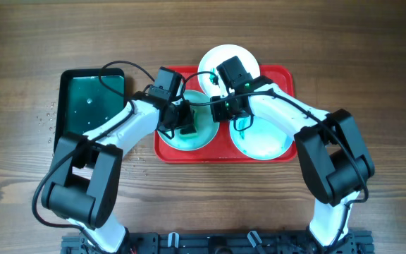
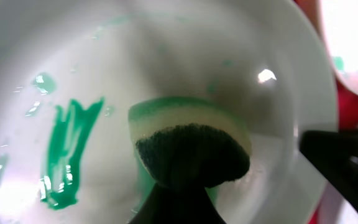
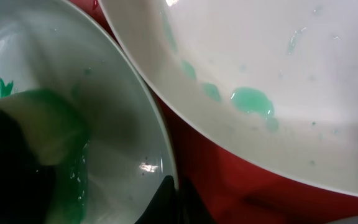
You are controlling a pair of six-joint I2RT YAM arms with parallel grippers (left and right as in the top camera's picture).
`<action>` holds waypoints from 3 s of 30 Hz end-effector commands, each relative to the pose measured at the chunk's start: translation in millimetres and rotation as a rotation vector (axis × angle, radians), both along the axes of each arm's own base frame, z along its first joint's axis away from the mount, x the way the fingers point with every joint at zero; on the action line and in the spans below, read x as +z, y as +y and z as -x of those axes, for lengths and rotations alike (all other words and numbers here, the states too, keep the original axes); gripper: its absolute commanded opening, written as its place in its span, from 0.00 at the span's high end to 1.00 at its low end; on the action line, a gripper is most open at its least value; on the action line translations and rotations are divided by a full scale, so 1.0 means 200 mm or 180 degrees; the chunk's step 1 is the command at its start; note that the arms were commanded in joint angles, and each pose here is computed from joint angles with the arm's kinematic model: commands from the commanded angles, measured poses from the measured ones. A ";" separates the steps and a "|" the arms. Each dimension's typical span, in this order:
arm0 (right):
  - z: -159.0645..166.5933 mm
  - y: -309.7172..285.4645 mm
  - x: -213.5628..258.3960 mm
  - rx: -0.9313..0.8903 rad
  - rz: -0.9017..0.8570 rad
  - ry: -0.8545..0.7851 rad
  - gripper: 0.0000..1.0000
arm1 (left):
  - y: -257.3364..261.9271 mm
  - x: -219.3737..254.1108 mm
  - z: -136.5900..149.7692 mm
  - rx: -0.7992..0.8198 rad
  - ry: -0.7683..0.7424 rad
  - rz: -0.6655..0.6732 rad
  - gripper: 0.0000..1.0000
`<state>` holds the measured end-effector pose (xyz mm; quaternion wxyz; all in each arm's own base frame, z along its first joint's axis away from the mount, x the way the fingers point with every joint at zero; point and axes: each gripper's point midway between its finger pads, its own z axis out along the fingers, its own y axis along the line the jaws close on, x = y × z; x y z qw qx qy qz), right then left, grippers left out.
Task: Clean dirty plates on tray and stack at the side
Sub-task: 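Hold the plate with the right gripper and scrub it with the sponge, then lift the cleaned plate with the right gripper and place it right of the tray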
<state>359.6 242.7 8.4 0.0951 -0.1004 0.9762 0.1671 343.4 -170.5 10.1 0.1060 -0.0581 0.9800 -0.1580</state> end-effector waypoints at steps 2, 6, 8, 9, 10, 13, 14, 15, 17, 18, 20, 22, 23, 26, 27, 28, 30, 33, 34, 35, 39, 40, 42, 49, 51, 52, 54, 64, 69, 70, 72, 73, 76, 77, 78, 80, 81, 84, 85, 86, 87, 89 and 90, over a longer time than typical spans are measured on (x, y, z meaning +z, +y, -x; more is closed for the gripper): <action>0.00 0.02 -0.03 0.0079 0.0014 0.0018 0.95 | 0.29 -0.05 -0.05 0.0300 -0.0193 -0.0997 0.96; 0.00 0.02 -0.03 0.0080 0.0014 0.0017 0.95 | 0.39 0.06 -0.09 0.0456 -0.0457 -0.1322 0.96; 0.00 0.02 -0.03 0.0079 0.0014 0.0017 0.95 | 0.41 0.12 -0.12 0.0504 -0.0581 -0.1335 0.96; 0.00 0.02 -0.03 0.0080 0.0014 0.0017 0.95 | 0.40 0.15 -0.12 0.0517 -0.0635 -0.1305 0.96; 0.00 0.02 -0.03 0.0080 0.0014 0.0017 0.95 | 0.40 0.19 -0.13 0.0530 -0.0690 -0.1277 0.96; 0.00 0.02 -0.03 0.0081 0.0012 0.0012 0.95 | 0.32 0.28 -0.14 0.0481 -0.0802 -0.0969 0.96; 0.00 0.02 -0.03 0.0080 0.0009 0.0008 0.95 | 0.27 0.29 -0.14 0.0419 -0.0791 -0.0788 0.96; -0.01 0.02 -0.03 0.0079 0.0007 0.0006 0.95 | 0.21 0.29 -0.14 0.0340 -0.0773 -0.0578 0.96; -0.01 0.02 -0.03 0.0081 0.0005 0.0004 0.95 | 0.09 0.29 -0.13 0.0174 -0.0703 -0.0175 0.96; -0.01 0.02 -0.03 0.0079 0.0005 0.0004 0.95 | 0.05 0.29 -0.13 0.0117 -0.0679 -0.0049 0.96; 0.00 0.02 -0.03 0.0079 0.0007 0.0007 0.95 | -0.03 0.20 -0.14 0.0036 -0.0560 0.0163 0.96; 0.00 0.02 -0.03 0.0079 0.0007 0.0007 0.95 | -0.03 0.13 -0.13 0.0036 -0.0472 0.0128 0.96; 0.00 0.02 -0.03 0.0081 0.0007 0.0007 0.95 | -0.02 0.08 -0.12 0.0038 -0.0392 0.0095 0.96; 0.00 0.02 -0.03 0.0080 0.0008 0.0006 0.95 | 0.04 -0.06 -0.11 0.0076 -0.0255 -0.0144 0.96; 0.00 0.02 -0.03 0.0081 0.0007 0.0007 0.96 | 0.09 -0.10 -0.12 0.0146 -0.0267 -0.0352 0.96; 0.00 0.02 -0.03 0.0081 0.0007 0.0007 0.95 | 0.16 -0.12 -0.13 0.0224 -0.0298 -0.0589 0.96; 0.00 0.02 -0.03 0.0081 0.0008 0.0006 0.95 | 0.27 -0.14 -0.15 0.0340 -0.0355 -0.0953 0.96; -0.01 0.02 -0.03 0.0082 0.0007 0.0003 0.95 | 0.42 -0.11 -0.16 0.0504 -0.0472 -0.1505 0.96; -0.01 0.02 -0.03 0.0082 0.0007 0.0003 0.95 | 0.46 -0.10 -0.16 0.0539 -0.0505 -0.1632 0.96; -0.01 0.02 -0.03 0.0081 0.0007 0.0004 0.96 | 0.48 -0.09 -0.16 0.0560 -0.0531 -0.1718 0.96; -0.01 0.02 -0.03 0.0082 0.0007 0.0003 0.95 | 0.53 -0.01 -0.17 0.0615 -0.0651 -0.1933 0.96; -0.01 0.02 -0.03 0.0082 0.0007 0.0003 0.95 | 0.52 0.01 -0.17 0.0592 -0.0683 -0.1937 0.96; -0.01 0.02 -0.03 0.0082 0.0007 0.0003 0.95 | 0.48 0.09 -0.18 0.0403 -0.0806 -0.1939 0.96; -0.01 0.02 -0.03 0.0082 0.0007 0.0003 0.95 | 0.19 0.30 -0.12 0.0031 -0.1150 -0.1521 0.96; -0.01 0.02 -0.03 0.0081 0.0007 0.0004 0.95 | 0.07 0.25 -0.07 -0.0139 -0.0983 -0.1144 0.96; 0.00 0.02 -0.03 0.0081 0.0008 0.0006 0.95 | 0.02 0.23 -0.05 -0.0152 -0.0869 -0.0952 0.96; 0.00 0.02 -0.03 0.0083 0.0009 0.0008 0.95 | -0.03 0.15 0.00 -0.0179 -0.0638 -0.0672 0.96; -0.01 0.02 -0.03 0.0082 0.0009 0.0005 0.96 | 0.47 -0.03 0.01 0.0278 -0.0459 -0.2016 0.96; -0.01 0.02 -0.03 0.0082 0.0010 0.0003 0.96 | 0.55 0.17 -0.05 0.0576 -0.0806 -0.2198 0.96; -0.01 0.02 -0.03 0.0081 0.0008 0.0003 0.96 | 0.55 0.23 -0.05 0.0681 -0.0891 -0.2120 0.96; 0.00 0.02 -0.03 0.0081 0.0006 0.0006 0.96 | 0.50 0.36 -0.07 0.0873 -0.1077 -0.1759 0.96; -0.01 0.02 -0.03 0.0082 0.0006 0.0004 0.96 | 0.46 0.43 -0.07 0.0908 -0.1154 -0.1526 0.96; 0.00 0.05 0.06 0.0133 -0.0145 -0.0053 0.96 | 0.40 0.65 -0.06 0.0988 -0.1311 -0.0740 0.96; -0.01 0.07 0.12 0.0197 -0.0233 -0.0122 0.96 | 0.42 0.69 -0.05 0.1016 -0.1289 -0.0503 0.96; -0.02 0.08 0.19 0.0214 -0.0272 -0.0227 0.96 | 0.44 0.71 -0.04 0.1051 -0.1237 -0.0357 0.96; -0.07 0.00 0.42 0.0071 -0.0092 -0.0677 0.96 | 0.57 0.68 0.01 0.1233 -0.0939 -0.0189 0.96; -0.09 -0.05 0.52 -0.0003 0.0061 -0.0904 0.96 | 0.61 0.65 0.04 0.1297 -0.0820 -0.0175 0.96; -0.08 -0.11 0.79 0.0079 0.0467 -0.1567 0.96 | 0.74 0.60 0.11 0.1542 -0.0541 -0.0155 0.96; -0.08 -0.14 0.85 0.0028 0.0623 -0.1729 0.96 | 0.77 0.60 0.11 0.1598 -0.0522 -0.0139 0.96; -0.06 -0.15 0.92 0.0031 0.0824 -0.1934 0.96 | 0.79 0.60 0.11 0.1645 -0.0514 -0.0104 0.96; -0.04 -0.15 0.96 0.0048 0.0997 -0.2075 0.96 | 0.80 0.60 0.10 0.1683 -0.0516 -0.0088 0.94; -0.02 -0.14 1.00 0.0092 0.1251 -0.2262 0.96 | 0.82 0.60 0.10 0.1708 -0.0517 -0.0090 0.94; -0.01 -0.13 1.02 0.0127 0.1389 -0.2354 0.96 | 0.82 0.60 0.10 0.1708 -0.0517 -0.0090 0.94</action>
